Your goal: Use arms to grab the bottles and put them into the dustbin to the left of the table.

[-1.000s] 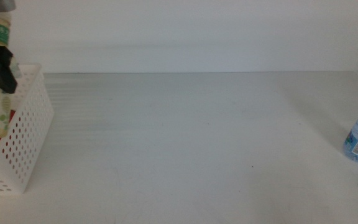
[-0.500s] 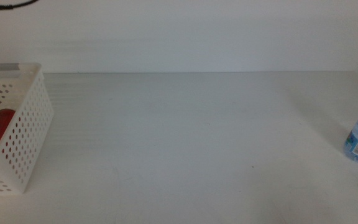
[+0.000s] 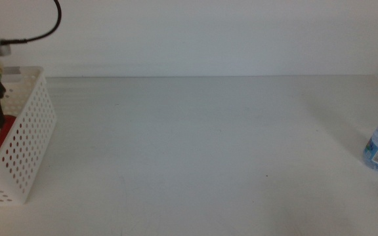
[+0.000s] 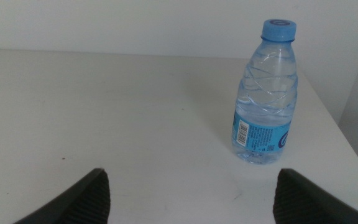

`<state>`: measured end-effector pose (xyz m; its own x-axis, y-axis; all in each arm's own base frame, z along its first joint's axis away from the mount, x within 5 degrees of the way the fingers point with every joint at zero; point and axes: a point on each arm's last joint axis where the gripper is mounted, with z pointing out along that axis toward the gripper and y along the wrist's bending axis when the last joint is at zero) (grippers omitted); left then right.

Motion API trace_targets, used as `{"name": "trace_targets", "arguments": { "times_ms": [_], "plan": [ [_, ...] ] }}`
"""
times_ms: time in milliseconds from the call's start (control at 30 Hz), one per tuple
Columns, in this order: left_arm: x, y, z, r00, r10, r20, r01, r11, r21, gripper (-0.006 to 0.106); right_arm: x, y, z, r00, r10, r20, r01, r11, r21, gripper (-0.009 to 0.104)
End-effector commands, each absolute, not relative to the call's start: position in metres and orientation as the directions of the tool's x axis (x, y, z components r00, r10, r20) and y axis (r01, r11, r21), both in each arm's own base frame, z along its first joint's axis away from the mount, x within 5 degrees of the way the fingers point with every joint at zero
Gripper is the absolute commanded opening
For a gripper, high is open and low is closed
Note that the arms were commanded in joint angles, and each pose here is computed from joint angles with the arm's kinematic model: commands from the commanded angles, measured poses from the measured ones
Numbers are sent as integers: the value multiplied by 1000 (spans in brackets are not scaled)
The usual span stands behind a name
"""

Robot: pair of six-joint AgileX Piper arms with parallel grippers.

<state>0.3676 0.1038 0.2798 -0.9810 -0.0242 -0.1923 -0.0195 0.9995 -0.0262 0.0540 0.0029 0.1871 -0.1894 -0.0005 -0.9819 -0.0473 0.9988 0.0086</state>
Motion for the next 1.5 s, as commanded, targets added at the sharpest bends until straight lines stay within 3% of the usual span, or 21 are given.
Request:
{"name": "trace_targets", "arguments": {
  "times_ms": [0,400,567,800,1033,1267,1467],
  "plan": [
    [352,97,305,-980,-18,-200,-9,999,-47,22,52,2,205,-56,-16,-998,-41,999,-14,76],
    [348,95,290,-988,10,-153,20,998,-67,24,52,2,205,-56,-16,-998,-41,999,-14,76],
    [348,94,290,-986,59,-159,70,996,-64,46,52,2,205,-56,-16,-998,-41,999,-14,76],
    [349,97,291,-983,69,-169,76,997,-33,88,52,2,205,-56,-16,-998,-41,999,-14,76],
    [348,101,300,-986,-13,-165,-13,1000,0,90,52,2,205,-56,-16,-998,-41,999,-14,76],
    [332,88,357,-931,-4,-365,-8,1000,9,90,52,2,205,-56,-16,-998,-41,999,-14,76],
    [306,45,408,-784,90,-614,118,993,-6,90,52,2,205,-56,-16,-998,-41,999,-14,76]
  ]
}}
